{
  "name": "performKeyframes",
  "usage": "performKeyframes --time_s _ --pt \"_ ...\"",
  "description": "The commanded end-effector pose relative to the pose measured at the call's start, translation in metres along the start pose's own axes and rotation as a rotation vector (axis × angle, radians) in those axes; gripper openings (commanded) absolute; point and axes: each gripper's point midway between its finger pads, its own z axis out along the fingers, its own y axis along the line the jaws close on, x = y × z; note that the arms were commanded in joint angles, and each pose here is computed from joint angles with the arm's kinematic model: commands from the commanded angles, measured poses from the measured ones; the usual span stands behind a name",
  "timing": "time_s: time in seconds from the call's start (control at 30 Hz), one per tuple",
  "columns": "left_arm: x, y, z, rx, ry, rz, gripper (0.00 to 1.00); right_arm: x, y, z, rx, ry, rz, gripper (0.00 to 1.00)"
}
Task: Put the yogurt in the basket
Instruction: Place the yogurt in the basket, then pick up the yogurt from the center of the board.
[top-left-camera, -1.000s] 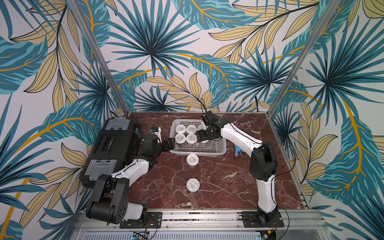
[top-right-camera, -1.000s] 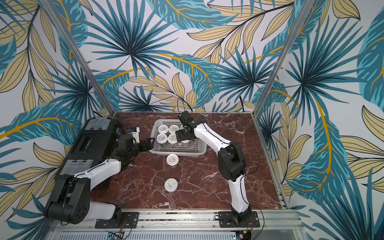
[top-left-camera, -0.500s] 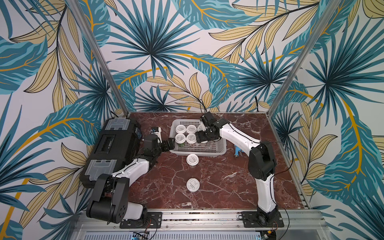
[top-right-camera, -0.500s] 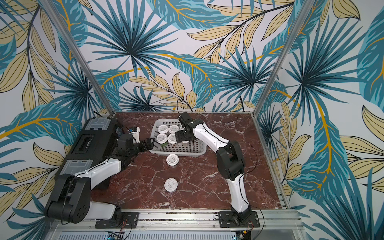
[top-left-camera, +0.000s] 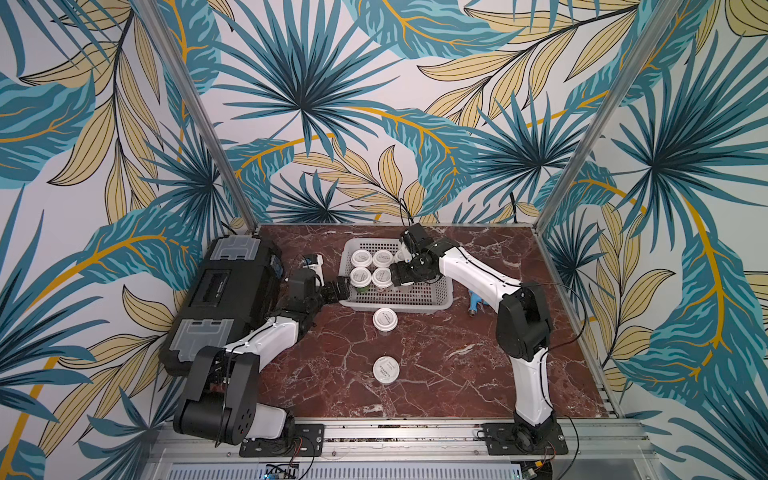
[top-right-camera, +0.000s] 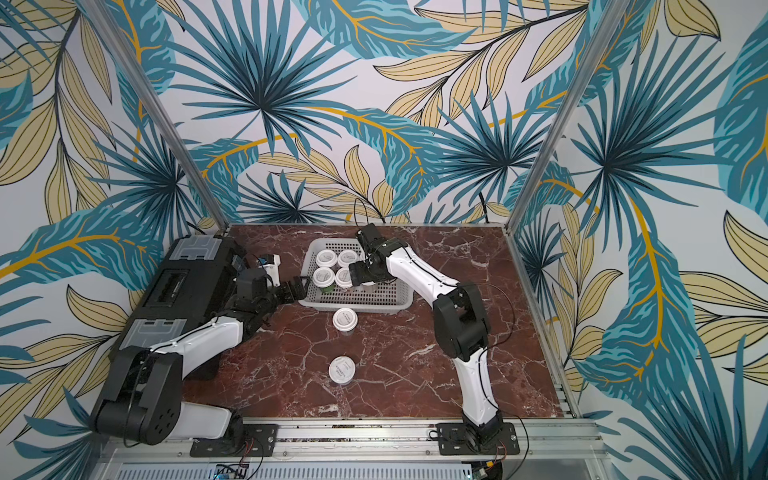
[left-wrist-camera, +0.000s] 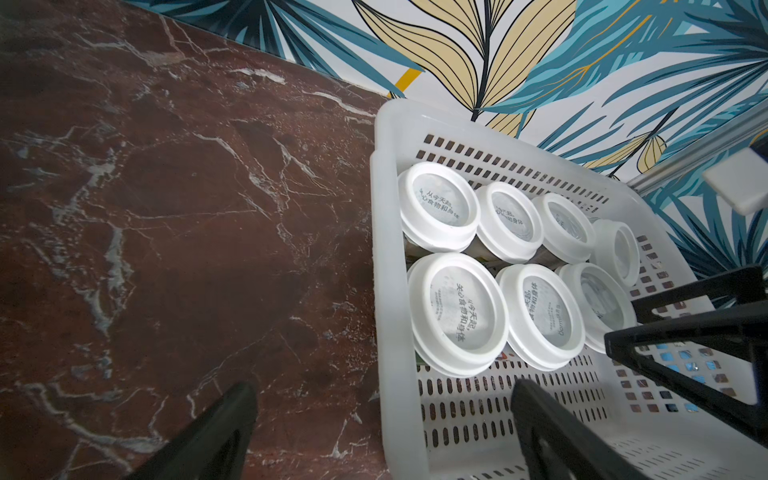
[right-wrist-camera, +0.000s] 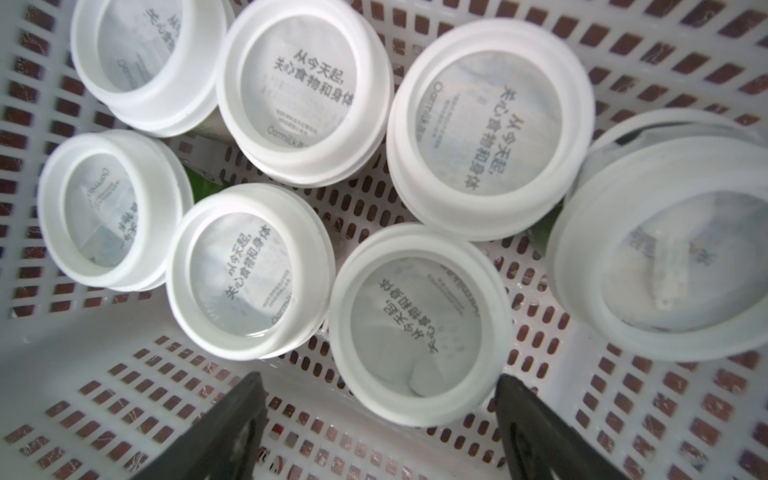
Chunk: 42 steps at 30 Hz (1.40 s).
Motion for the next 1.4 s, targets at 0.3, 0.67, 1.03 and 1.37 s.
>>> performKeyframes --time_s 0.3,0.67,1.03,1.37 --pt "-0.021 -0.011 -0.001 0.026 -0.041 0.02 1.0 -0.004 -0.01 -0.014 0.038 -0.027 -0.015 0.91" --pt "-0.022 -0.011 -0.002 0.025 -0.049 0.018 1.0 0.003 -0.008 -0.069 0.019 -0.074 -0.018 0.91" --pt "-0.028 -0.013 -0.01 0.039 -0.104 0.01 1.0 0.062 0.022 -0.121 -0.048 -0.018 -0.1 0.91" --pt "-0.033 -0.02 -0.017 0.081 -0.151 -0.004 1.0 0.1 0.053 -0.138 -0.051 -0.005 -0.149 0.91"
